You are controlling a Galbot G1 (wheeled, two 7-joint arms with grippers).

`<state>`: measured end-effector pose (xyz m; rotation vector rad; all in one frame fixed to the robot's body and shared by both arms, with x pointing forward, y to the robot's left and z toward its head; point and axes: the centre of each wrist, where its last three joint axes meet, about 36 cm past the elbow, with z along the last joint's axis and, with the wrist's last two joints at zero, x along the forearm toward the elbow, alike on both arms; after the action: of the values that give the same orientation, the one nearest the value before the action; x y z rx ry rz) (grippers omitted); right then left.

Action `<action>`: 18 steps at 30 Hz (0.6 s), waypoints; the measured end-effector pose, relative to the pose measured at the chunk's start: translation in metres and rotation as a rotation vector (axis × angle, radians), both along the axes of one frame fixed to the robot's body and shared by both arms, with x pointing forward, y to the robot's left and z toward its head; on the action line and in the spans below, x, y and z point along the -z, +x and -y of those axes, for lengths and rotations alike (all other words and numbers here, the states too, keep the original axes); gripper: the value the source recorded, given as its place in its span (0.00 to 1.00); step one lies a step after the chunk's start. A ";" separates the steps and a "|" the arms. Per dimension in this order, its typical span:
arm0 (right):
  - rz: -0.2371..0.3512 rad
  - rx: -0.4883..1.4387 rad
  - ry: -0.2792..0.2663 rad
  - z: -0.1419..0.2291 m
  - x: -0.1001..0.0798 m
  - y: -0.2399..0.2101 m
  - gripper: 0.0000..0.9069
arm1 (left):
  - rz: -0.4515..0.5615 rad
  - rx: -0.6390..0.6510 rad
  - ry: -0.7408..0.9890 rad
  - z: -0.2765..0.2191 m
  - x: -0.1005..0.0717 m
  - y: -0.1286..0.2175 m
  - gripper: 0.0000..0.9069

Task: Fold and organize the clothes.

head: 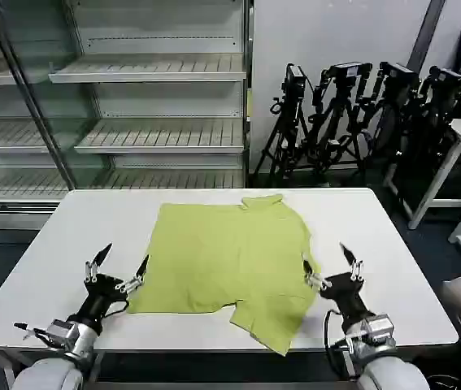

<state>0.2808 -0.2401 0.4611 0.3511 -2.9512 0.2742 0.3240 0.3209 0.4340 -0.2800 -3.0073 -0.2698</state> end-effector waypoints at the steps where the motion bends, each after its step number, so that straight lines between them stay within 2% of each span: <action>1: -0.012 -0.002 -0.002 -0.001 0.000 -0.004 1.00 | -0.024 -0.007 -0.007 0.000 -0.001 -0.002 1.00; 10: -0.148 0.008 0.000 -0.011 0.009 -0.036 1.00 | -0.212 -0.062 -0.046 0.001 -0.008 -0.010 1.00; 18: -0.221 0.020 0.009 -0.021 0.012 -0.046 1.00 | -0.311 -0.086 -0.070 0.001 -0.005 -0.014 1.00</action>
<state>0.2346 -0.2193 0.4489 0.3296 -2.7376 0.2055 0.3101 0.3202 0.4389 -0.1781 -2.7151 -0.1021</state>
